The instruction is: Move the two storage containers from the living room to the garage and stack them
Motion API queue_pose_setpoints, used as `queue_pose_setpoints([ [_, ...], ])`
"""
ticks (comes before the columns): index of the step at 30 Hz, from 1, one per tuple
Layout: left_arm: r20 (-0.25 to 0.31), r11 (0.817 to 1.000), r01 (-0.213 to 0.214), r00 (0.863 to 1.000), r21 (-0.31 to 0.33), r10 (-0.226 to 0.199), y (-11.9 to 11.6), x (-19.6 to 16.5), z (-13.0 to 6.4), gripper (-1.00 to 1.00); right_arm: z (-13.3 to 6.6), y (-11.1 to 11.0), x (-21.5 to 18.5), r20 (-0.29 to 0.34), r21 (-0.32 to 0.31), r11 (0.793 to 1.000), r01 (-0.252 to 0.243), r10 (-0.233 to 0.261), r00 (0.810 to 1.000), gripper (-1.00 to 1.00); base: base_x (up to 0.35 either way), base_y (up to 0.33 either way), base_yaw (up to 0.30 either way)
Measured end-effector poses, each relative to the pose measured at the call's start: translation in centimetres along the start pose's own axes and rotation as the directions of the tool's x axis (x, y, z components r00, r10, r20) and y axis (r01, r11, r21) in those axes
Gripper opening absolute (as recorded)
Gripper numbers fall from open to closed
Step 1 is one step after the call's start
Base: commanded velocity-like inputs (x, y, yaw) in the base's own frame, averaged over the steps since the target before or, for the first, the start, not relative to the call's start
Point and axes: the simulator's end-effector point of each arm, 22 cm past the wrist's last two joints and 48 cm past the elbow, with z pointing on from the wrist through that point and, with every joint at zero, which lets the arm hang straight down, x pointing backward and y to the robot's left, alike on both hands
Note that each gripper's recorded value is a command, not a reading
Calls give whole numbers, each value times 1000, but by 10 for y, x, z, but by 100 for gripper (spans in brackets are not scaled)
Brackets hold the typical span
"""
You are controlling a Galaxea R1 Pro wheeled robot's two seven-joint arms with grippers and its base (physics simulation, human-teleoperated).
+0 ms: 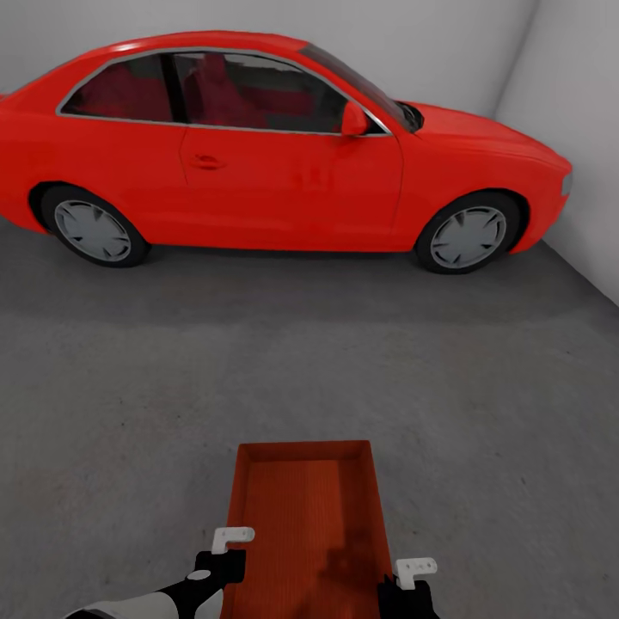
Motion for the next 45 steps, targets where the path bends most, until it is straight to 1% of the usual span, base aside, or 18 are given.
queue_pose_setpoints([
  [45,2,1000,0,1000,0,0,-1,15,60,-100,59,-2,19,2,0,1000,0,0,1000,-100,0,0,0],
])
